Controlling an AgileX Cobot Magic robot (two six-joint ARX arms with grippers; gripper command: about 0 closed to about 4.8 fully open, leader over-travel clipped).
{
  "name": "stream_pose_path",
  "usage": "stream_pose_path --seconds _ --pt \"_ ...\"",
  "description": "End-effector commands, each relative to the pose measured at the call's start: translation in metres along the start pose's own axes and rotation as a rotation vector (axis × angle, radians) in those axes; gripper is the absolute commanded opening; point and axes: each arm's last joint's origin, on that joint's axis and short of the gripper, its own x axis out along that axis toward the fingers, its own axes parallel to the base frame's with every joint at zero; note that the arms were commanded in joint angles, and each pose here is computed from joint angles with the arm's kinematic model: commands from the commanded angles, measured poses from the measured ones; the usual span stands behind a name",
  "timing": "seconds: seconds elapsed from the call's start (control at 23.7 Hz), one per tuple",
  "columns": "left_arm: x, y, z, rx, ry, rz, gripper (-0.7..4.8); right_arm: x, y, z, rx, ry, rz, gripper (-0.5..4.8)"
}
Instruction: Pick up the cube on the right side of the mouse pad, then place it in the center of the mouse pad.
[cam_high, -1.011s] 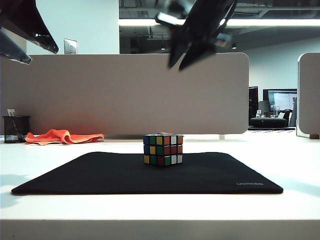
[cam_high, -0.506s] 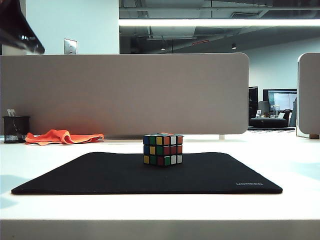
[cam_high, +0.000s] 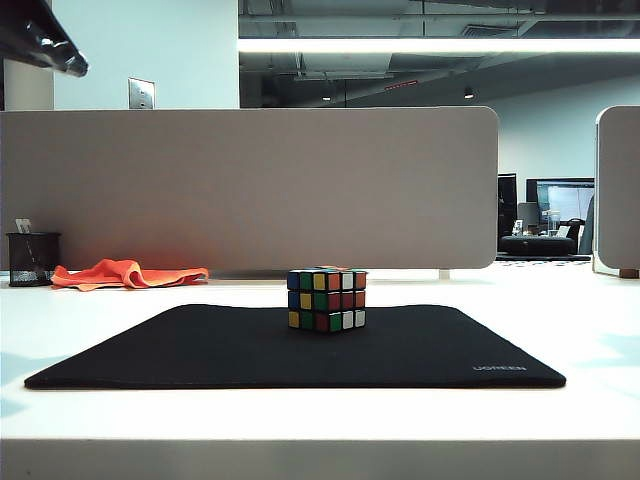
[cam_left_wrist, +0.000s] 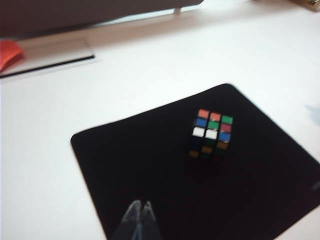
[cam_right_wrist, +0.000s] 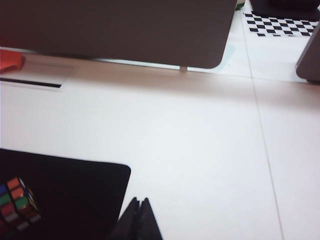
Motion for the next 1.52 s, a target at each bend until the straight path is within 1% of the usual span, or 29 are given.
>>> stream_pose_path --seconds 0.04,0.08,0.29,0.38,0.46,0.51,0.59,0.67,0.76,0.8,0.88,1.14,1.22,1.31,1.35,1.43,1.47,1.52 --pt "-0.001 0.0 -0.003 -0.007 0.01 0.037 -0.05 -0.01 -0.001 -0.019 0.002 -0.042 0.0 -0.06" --pt "-0.001 -0.002 -0.007 -0.005 0.018 0.032 -0.06 -0.015 -0.002 -0.036 0.001 -0.035 0.0 -0.06" --pt "0.003 -0.007 -0.025 0.001 0.041 0.002 -0.06 -0.022 -0.003 -0.074 -0.001 -0.001 0.009 -0.06" --pt "0.003 -0.012 -0.041 0.004 0.053 -0.013 -0.05 -0.026 -0.003 -0.089 0.001 0.004 0.009 -0.06" --pt "-0.001 -0.014 -0.058 -0.024 0.058 0.007 -0.06 -0.032 -0.004 -0.098 0.004 0.007 0.01 -0.05" --pt "-0.005 -0.016 -0.068 -0.049 0.046 0.009 -0.06 -0.036 -0.005 -0.101 0.0 0.029 0.009 -0.03" --pt "-0.011 -0.017 -0.077 -0.077 0.024 0.011 -0.05 -0.04 -0.005 -0.106 -0.005 0.074 0.009 0.14" --pt "-0.018 -0.018 -0.084 -0.092 -0.011 0.026 -0.06 -0.043 -0.006 -0.113 -0.004 0.135 0.013 0.22" --pt "-0.025 -0.019 -0.089 -0.099 -0.054 0.033 -0.05 -0.045 -0.006 -0.116 0.029 0.165 0.018 0.22" --pt "-0.029 -0.02 -0.091 -0.095 -0.083 0.033 -0.06 -0.048 -0.006 -0.116 0.031 0.158 0.029 0.23" --pt "-0.037 -0.021 -0.094 -0.087 -0.132 0.031 -0.06 -0.053 -0.006 -0.113 0.037 0.106 0.033 0.23" --pt "-0.057 -0.024 -0.095 -0.068 -0.249 0.044 -0.05 -0.077 -0.01 -0.099 0.074 -0.2 0.042 0.22" --pt "-0.059 -0.025 -0.095 -0.067 -0.258 0.044 -0.05 -0.08 -0.01 -0.103 0.074 -0.197 0.035 0.21" --pt "-0.06 -0.025 -0.096 -0.074 -0.256 0.042 -0.06 -0.081 -0.011 -0.112 0.067 -0.122 0.004 0.21" --pt "-0.06 -0.025 -0.096 -0.089 -0.253 0.041 -0.05 -0.081 -0.011 -0.117 0.062 -0.075 0.004 0.21" --pt "-0.059 -0.025 -0.099 -0.114 -0.228 0.05 -0.05 -0.082 -0.011 -0.125 0.086 -0.02 0.002 0.21" --pt "-0.059 -0.024 -0.099 -0.115 -0.225 0.059 -0.06 -0.081 -0.011 -0.127 0.085 -0.026 0.013 0.22" --pt "-0.058 -0.024 -0.099 -0.113 -0.227 0.064 -0.06 -0.078 -0.01 -0.131 0.078 -0.06 0.041 0.22"
